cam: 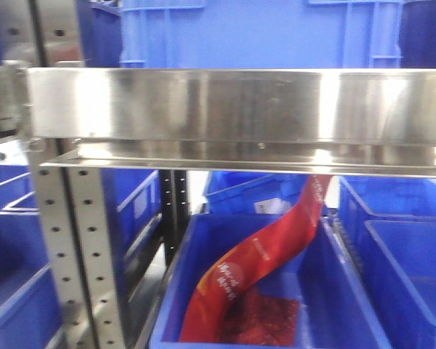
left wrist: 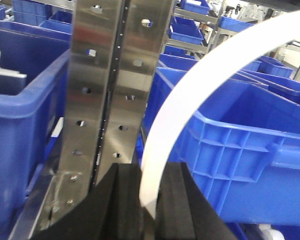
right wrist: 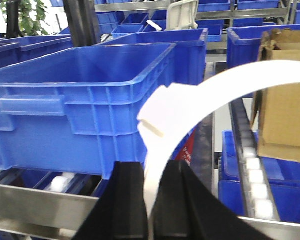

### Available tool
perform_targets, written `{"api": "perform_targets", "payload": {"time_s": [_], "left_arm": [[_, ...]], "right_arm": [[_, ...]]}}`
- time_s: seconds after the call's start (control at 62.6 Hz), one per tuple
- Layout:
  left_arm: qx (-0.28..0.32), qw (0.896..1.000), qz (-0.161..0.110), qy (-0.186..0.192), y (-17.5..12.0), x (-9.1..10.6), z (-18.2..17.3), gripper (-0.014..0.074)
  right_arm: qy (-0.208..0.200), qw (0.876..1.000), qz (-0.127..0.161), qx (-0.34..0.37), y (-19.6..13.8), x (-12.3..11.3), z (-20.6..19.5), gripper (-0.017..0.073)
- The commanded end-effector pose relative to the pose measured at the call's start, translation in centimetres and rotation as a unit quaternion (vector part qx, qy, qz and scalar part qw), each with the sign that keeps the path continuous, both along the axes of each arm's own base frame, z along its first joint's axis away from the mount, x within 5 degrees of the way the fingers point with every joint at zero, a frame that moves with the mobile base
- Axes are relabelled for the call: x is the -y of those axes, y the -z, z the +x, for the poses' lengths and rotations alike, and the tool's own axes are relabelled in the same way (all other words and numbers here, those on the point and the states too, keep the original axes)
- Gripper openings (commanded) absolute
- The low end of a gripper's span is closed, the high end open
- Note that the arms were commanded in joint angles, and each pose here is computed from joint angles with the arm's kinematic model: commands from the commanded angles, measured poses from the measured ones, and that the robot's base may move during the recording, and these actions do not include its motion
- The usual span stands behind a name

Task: Grab PVC pipe and place in blue bin
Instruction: 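Move the held clamp over the blue bin with both grippers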

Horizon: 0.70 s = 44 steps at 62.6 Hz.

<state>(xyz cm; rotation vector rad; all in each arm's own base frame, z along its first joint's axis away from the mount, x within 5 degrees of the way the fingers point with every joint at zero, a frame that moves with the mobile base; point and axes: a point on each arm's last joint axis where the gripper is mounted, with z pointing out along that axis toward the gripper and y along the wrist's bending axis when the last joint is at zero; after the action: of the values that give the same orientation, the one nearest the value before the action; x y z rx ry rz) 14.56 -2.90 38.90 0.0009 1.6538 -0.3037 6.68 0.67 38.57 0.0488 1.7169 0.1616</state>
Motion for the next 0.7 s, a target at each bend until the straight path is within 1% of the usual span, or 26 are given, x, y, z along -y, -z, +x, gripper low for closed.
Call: {"api": "perform_targets", "payload": {"time_s": [0.0,0.687], "left_arm": [[0.018,1.0,-0.004,0.0,-0.46,-0.01,-0.14,-0.0111],[0.018,1.0,-0.004,0.0,-0.46,-0.01,-0.14,-0.0111]], "right_arm": [[0.002,1.0,-0.004,0.017,-0.29,0.04,-0.06,-0.0168],[0.002,1.0,-0.004,0.017,-0.29,0.04,-0.06,-0.0168]]}}
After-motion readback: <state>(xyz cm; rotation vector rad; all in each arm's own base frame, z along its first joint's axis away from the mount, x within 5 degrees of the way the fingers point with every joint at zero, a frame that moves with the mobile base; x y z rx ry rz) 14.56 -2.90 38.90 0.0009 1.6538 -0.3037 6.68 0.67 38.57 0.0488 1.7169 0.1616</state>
